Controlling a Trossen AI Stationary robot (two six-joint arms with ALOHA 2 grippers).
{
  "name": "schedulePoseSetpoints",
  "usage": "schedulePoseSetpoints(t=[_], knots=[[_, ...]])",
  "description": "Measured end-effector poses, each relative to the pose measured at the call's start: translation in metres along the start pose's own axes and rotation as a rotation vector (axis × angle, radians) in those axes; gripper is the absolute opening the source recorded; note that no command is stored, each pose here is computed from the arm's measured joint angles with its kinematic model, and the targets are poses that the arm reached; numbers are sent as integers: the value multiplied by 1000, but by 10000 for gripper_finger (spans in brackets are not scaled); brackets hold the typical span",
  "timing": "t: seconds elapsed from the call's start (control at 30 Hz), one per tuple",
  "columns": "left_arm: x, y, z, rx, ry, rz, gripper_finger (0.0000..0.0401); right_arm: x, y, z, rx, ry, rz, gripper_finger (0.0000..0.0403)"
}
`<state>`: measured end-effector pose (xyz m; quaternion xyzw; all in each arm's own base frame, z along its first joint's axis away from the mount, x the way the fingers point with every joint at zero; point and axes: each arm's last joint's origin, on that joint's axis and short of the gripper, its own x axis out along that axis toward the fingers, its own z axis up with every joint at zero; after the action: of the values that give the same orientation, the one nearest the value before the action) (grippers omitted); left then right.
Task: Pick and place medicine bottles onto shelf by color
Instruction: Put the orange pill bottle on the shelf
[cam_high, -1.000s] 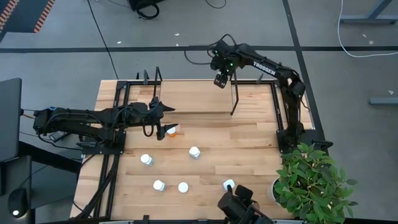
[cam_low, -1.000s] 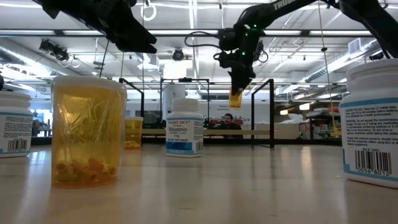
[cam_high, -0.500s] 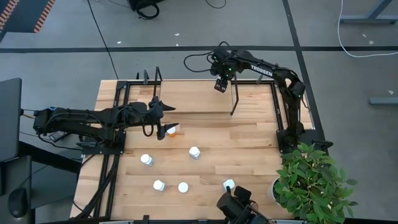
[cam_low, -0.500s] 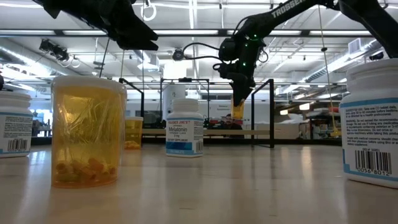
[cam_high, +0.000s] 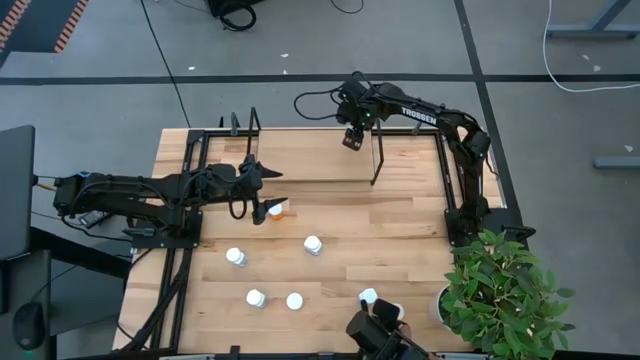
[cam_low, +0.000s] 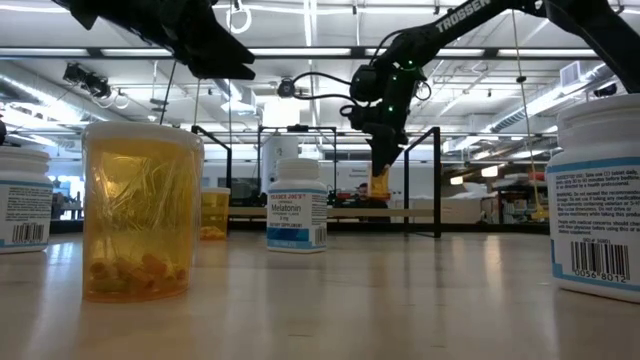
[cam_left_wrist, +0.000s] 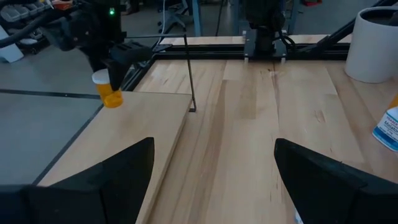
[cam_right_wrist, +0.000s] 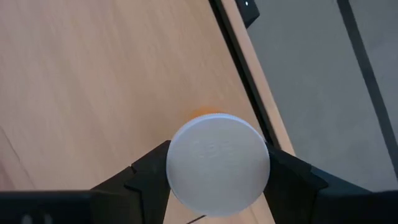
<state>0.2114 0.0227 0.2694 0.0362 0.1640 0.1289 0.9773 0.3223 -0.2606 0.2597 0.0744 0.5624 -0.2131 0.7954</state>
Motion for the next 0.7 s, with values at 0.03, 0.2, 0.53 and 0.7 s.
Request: schedulePoseSetpoints(t=[0.03, 0.2, 0.53, 0.7], knots=[[0, 0, 0, 0, 0, -1, 337, 0, 0, 0, 0, -4, -1, 222], [0, 0, 0, 0, 0, 0, 337, 0, 0, 2, -3, -18, -5, 222], [0, 0, 0, 8, 0, 0, 337, 0, 13, 5, -214, -8, -13, 222], [0, 0, 0, 8, -1, 0, 337, 0, 12, 5, -257, -8, -46, 222]])
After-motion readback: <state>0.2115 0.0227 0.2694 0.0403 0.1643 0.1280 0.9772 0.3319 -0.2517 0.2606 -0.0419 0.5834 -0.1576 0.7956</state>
